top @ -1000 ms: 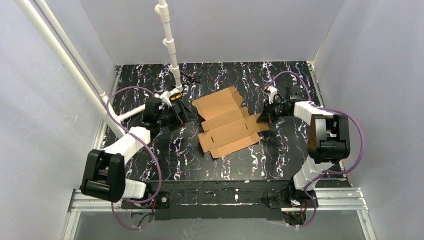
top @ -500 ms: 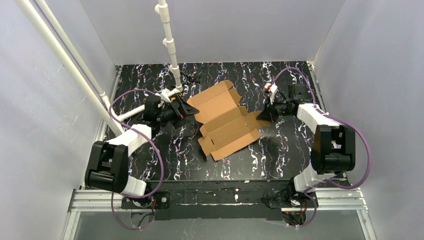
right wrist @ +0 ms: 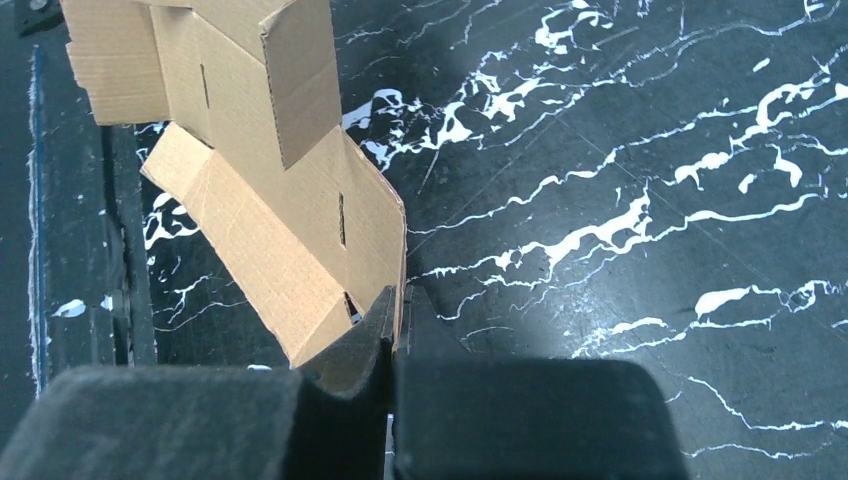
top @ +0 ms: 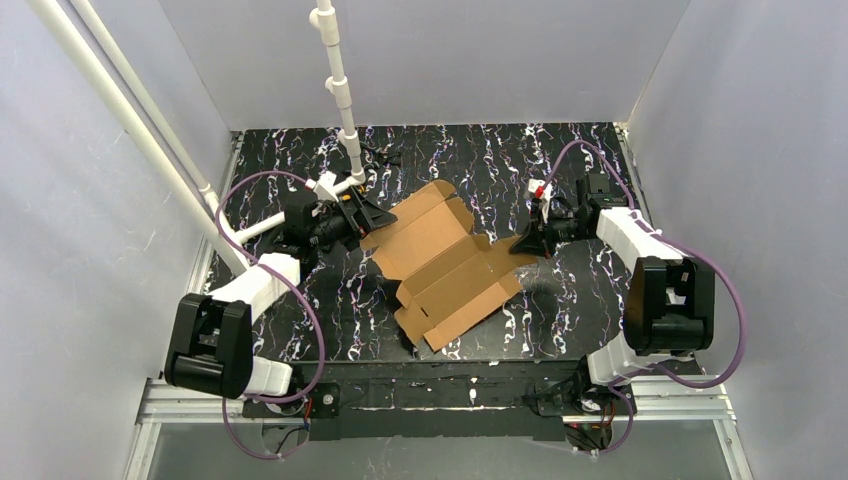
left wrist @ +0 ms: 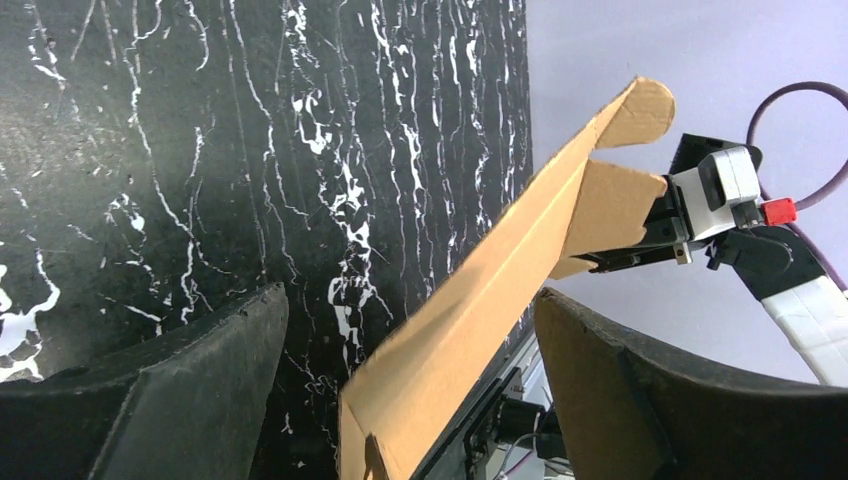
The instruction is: Fold the paper box
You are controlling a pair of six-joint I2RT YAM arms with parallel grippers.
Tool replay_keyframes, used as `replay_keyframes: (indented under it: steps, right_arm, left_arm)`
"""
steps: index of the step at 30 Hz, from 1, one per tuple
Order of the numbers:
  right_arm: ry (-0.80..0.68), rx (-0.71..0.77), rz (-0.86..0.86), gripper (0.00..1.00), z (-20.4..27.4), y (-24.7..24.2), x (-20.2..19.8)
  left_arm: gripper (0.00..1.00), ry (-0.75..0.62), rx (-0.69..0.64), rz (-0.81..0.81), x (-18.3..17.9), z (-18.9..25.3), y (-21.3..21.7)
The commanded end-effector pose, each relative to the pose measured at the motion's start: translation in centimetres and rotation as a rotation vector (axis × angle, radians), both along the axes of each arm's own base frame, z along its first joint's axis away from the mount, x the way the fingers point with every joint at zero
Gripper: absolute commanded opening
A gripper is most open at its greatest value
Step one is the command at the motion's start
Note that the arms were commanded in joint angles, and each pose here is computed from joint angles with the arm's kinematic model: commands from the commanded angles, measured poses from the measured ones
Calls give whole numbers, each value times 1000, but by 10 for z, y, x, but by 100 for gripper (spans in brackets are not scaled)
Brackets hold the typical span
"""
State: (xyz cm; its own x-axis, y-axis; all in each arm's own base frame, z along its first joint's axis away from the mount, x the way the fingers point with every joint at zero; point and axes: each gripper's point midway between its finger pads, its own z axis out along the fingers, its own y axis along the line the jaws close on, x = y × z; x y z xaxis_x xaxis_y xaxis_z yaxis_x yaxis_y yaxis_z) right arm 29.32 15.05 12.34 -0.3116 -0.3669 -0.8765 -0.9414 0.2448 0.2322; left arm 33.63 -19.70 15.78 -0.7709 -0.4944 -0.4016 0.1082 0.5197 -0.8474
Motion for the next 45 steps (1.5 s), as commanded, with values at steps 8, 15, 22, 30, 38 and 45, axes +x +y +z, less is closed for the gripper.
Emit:
replay_keyframes:
  steps: [8, 15, 22, 30, 38, 45]
  right_arm:
    - [-62, 44, 42, 1, 27, 7, 0]
    - [-28, 39, 22, 1, 23, 6, 5]
    - [-11, 25, 0, 1, 20, 4, 8]
    - [120, 2, -102, 1, 12, 2, 25]
    - [199, -54, -131, 1, -5, 3, 31]
    - [188, -53, -114, 7, -4, 6, 29]
  left_arm:
    - [70, -200, -84, -205, -34, 54, -16]
    - [61, -251, -91, -347, -50, 63, -35]
    - [25, -317, -68, -380, -43, 73, -44]
    - [0, -550, 222, -359, -36, 79, -45]
    - [0, -741, 638, -436, -37, 77, -49]
    - [0, -826, 760, -499, -38, 87, -49]
